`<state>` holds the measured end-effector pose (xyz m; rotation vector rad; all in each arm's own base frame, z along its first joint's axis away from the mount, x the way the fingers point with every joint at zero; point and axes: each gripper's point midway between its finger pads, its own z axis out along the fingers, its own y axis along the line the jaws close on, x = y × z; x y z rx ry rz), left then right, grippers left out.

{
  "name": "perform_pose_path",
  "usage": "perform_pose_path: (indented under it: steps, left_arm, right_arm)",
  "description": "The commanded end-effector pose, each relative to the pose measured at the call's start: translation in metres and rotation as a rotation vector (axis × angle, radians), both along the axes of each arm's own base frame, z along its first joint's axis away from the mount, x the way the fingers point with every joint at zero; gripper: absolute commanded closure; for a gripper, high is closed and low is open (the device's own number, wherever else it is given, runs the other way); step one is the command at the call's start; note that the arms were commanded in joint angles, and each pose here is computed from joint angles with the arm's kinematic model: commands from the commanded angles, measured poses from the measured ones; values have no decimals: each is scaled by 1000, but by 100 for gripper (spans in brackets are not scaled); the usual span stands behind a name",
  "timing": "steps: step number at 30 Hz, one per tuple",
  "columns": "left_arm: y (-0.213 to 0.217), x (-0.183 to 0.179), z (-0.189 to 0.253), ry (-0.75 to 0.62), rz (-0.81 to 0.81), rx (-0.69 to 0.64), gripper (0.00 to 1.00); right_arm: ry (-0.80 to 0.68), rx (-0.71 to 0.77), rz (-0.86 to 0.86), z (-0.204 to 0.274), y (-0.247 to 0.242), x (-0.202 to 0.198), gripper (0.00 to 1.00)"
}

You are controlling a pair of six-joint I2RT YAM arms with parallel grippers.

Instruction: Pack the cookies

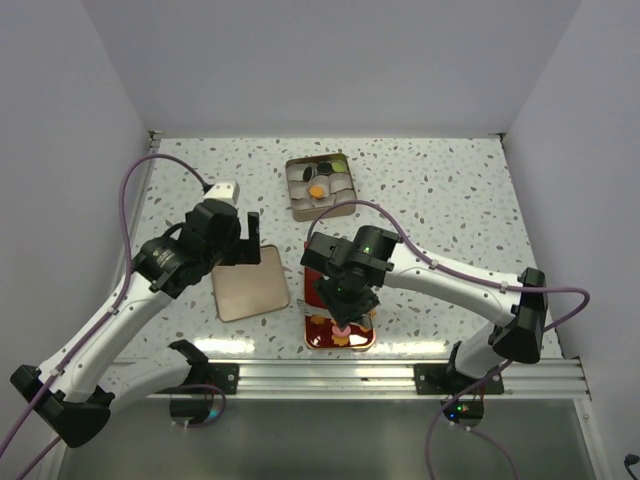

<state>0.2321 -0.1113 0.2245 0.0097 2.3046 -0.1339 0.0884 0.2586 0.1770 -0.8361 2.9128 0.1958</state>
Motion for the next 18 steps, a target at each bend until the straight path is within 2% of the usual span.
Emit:
perform_pose_path:
  steps: [1, 18]
  left_arm:
    - [-3, 4, 6, -32, 16, -36, 0]
    - [-6, 12, 5, -31, 16, -22, 0]
  right_arm:
    - [44, -183, 14, 13, -51, -17, 52]
    - [76, -247, 31, -4, -71, -28, 52]
